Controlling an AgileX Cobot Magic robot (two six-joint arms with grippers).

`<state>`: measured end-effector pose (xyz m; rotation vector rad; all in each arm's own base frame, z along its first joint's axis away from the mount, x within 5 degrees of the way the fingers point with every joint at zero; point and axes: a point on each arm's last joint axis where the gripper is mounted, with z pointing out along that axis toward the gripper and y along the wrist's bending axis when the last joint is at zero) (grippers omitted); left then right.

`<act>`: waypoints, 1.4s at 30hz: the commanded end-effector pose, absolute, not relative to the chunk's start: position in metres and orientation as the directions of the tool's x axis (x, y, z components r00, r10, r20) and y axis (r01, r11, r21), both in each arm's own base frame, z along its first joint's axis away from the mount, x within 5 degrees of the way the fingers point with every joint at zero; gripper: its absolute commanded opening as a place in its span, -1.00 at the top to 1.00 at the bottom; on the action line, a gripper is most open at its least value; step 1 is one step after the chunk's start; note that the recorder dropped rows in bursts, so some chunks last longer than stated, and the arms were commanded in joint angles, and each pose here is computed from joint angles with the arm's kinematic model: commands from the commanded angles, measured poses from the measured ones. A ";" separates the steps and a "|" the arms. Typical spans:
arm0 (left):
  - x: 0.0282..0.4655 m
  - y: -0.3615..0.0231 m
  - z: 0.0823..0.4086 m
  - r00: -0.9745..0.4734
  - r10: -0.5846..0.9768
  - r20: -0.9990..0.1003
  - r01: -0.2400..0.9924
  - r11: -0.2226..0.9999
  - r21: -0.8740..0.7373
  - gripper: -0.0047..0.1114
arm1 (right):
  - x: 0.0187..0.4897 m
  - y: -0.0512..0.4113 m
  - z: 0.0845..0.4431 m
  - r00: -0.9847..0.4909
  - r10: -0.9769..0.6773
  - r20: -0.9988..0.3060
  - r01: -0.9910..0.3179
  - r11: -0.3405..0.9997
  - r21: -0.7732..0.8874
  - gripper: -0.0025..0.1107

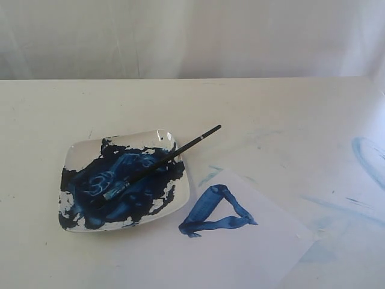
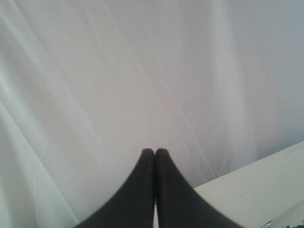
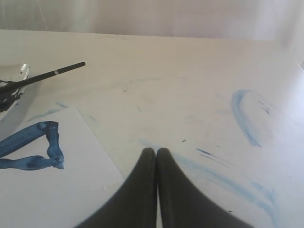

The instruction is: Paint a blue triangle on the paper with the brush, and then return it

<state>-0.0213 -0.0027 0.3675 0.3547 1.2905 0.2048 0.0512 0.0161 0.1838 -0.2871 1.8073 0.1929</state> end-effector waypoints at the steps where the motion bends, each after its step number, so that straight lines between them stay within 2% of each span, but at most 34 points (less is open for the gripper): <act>1: -0.023 -0.003 0.368 0.283 0.328 -0.901 0.045 0.934 0.354 0.92 | 0.051 0.016 0.183 -0.229 -0.088 -0.969 -0.295 0.955 -0.016 0.96; 8: -0.023 -0.003 0.368 0.283 0.328 -0.901 0.045 0.934 0.354 0.92 | 0.051 0.016 0.183 -0.229 -0.088 -0.969 -0.295 0.955 -0.016 0.96; 13: -0.011 -0.004 0.354 0.243 0.288 -0.926 0.069 0.947 0.312 0.92 | 0.051 0.016 0.183 -0.229 -0.088 -0.969 -0.295 0.955 -0.016 0.96; 17: 0.006 -0.005 0.327 0.152 0.263 -0.953 0.102 0.955 0.280 0.92 | 0.051 0.016 0.183 -0.229 -0.088 -0.969 -0.295 0.955 -0.016 0.96; 25: 0.037 -0.008 0.254 -0.097 0.158 -0.983 0.157 0.977 0.142 0.92 | 0.051 0.016 0.183 -0.229 -0.088 -0.969 -0.295 0.955 -0.016 0.96; 30: 0.046 -0.009 0.214 -0.219 0.081 -0.972 0.152 0.987 0.048 0.92 | 0.051 0.016 0.183 -0.229 -0.088 -0.969 -0.295 0.955 -0.016 0.96; 34: 0.050 -0.009 0.184 -0.327 -0.047 -0.944 0.113 0.990 -0.088 0.92 | 0.051 0.016 0.183 -0.229 -0.088 -0.969 -0.295 0.955 -0.016 0.96; 38: 0.050 -0.009 0.165 -0.388 -0.193 -0.901 0.049 0.972 -0.229 0.92 | 0.051 0.016 0.183 -0.229 -0.088 -0.969 -0.295 0.955 -0.016 0.96; 42: 0.051 -0.009 0.166 -0.381 -0.215 -0.899 0.042 0.968 -0.249 0.92 | 0.051 0.016 0.183 -0.229 -0.088 -0.969 -0.295 0.955 -0.016 0.96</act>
